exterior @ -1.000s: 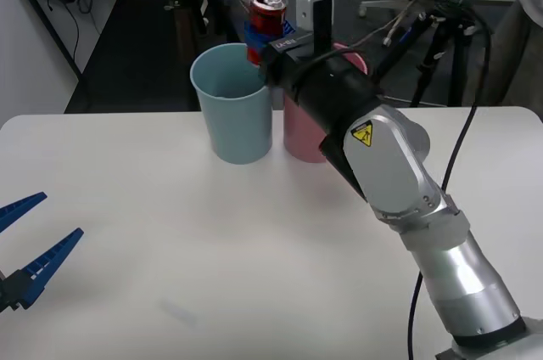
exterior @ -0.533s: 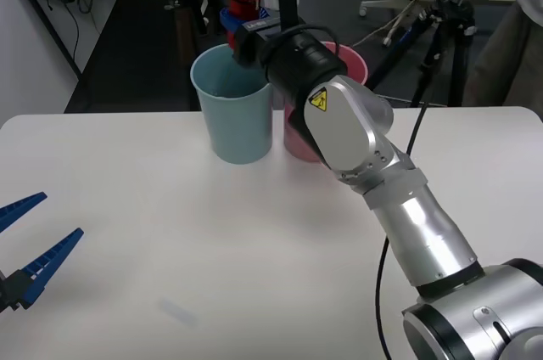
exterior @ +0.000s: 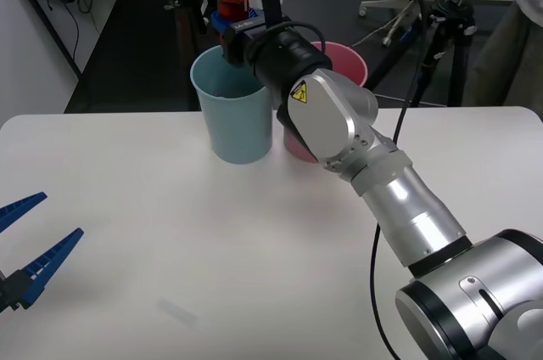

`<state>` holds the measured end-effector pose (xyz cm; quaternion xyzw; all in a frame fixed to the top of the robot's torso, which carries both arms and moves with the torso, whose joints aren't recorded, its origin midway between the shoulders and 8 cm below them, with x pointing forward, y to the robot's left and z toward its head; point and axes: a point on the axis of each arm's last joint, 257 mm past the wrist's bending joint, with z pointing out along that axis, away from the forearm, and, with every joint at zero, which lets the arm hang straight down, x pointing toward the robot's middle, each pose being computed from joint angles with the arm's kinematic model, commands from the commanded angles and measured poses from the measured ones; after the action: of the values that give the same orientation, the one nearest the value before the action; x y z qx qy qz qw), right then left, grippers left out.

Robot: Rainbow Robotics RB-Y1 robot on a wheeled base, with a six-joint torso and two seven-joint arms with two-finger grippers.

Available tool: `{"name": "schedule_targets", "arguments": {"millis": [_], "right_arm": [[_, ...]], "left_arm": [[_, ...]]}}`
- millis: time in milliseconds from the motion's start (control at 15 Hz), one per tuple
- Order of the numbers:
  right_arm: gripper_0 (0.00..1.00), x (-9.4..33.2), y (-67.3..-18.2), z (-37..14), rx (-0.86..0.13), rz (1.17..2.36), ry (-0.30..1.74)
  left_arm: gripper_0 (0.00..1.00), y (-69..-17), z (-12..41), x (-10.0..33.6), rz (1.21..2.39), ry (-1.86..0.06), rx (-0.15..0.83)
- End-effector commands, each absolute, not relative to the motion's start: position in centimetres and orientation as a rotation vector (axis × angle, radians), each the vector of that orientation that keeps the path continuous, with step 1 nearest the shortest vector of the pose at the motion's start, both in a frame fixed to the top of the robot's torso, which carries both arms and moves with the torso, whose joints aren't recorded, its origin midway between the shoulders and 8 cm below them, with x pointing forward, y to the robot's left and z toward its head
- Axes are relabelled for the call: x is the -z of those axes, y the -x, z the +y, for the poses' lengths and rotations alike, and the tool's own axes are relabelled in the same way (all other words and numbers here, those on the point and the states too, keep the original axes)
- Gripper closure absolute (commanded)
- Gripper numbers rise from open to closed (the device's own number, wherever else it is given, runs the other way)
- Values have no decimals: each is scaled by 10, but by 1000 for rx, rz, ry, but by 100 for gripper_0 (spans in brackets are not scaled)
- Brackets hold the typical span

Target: Grasp the object on the table and drop it into the matching bin: aluminum can to the light blue bin, PET bottle to the pink bin.

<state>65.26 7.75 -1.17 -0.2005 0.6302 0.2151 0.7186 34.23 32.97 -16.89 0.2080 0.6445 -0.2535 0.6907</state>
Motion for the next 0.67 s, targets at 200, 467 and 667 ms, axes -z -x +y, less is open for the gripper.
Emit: {"name": "schedule_targets", "arguments": {"millis": [200,467,667], "right_arm": [[0,8,-652,78,-467,1379,442],[0,7,-652,77,-465,1376,441],[0,7,-652,77,-465,1376,441]], "left_arm": [[0,-342,330,169,1441,-465,567],[0,-342,330,169,1441,-465,567],[0,-342,330,169,1441,-465,567]]}}
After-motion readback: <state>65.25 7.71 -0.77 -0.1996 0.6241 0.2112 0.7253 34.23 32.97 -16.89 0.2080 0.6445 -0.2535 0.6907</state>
